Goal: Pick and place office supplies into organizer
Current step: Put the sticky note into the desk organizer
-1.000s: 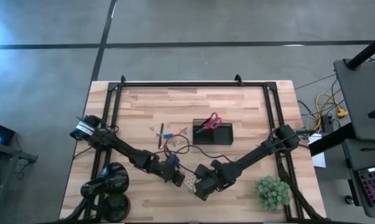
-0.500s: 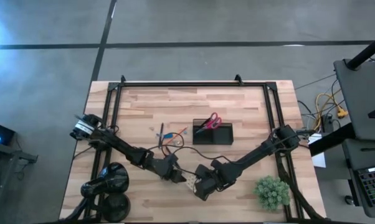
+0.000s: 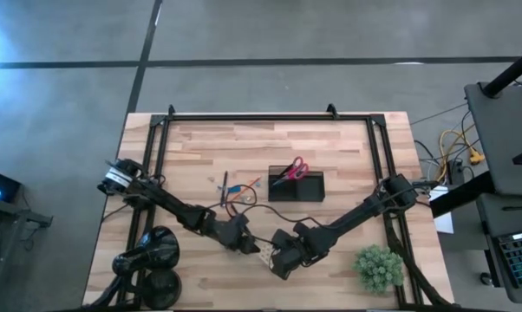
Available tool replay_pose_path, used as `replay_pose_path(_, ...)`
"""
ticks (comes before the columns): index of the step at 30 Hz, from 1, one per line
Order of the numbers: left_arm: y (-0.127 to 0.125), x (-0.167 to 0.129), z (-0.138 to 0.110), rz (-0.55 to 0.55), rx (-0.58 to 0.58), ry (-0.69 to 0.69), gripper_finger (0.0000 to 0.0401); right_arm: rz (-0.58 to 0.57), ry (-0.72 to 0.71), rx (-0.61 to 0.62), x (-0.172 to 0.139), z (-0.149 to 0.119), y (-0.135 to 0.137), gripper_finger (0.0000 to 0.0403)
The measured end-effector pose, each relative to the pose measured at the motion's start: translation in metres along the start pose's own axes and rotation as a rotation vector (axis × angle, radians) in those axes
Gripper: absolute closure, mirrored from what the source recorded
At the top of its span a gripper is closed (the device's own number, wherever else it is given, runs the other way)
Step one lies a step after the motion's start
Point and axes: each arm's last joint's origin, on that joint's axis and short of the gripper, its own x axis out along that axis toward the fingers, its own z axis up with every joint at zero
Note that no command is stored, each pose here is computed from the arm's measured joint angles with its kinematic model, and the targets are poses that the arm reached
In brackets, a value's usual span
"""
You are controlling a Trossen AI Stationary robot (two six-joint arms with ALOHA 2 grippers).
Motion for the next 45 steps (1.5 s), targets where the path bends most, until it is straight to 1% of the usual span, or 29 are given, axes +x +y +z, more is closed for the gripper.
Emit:
replay_pose_path(4,-0.006,0.004,0.0,0.098,-0.001,0.023,0.0209,-0.001,-0.002,0.0,0.0,0.0,0.0,0.0344)
replay_pose_path(6,-0.009,0.005,0.0,0.122,0.0,0.027,0.0209,-0.003,-0.006,0.001,0.0,0.0,0.0,0.0344)
replay_pose_path(20,-0.021,0.017,0.003,0.097,0.002,0.042,0.0209,-0.007,-0.013,0.004,0.0,0.0,0.0,0.0344)
replay_pose_path(26,-0.028,0.031,0.002,0.087,0.005,0.055,0.0209,-0.004,-0.019,0.002,0.0,0.001,0.0,0.0344)
replay_pose_path(31,-0.031,0.032,0.003,0.079,0.026,0.054,0.0213,-0.004,-0.02,0.0,0.0,0.001,0.0,0.0344)
replay_pose_path(35,-0.03,0.031,0.004,0.076,0.03,0.065,0.0243,-0.004,-0.02,0.0,0.0,0.001,0.0,0.0344)
replay_pose_path(39,-0.03,0.031,0.004,0.077,0.05,0.07,0.0289,-0.004,-0.019,0.0,0.0,0.001,0.0,0.0344)
replay_pose_path(42,-0.032,0.031,0.004,0.072,0.093,0.072,0.0323,-0.003,-0.02,0.001,0.0,0.001,0.0,0.0344)
replay_pose_path(45,-0.032,0.031,0.005,0.072,0.1,0.061,0.0355,0.001,-0.023,0.01,-0.003,0.001,0.0,0.0344)
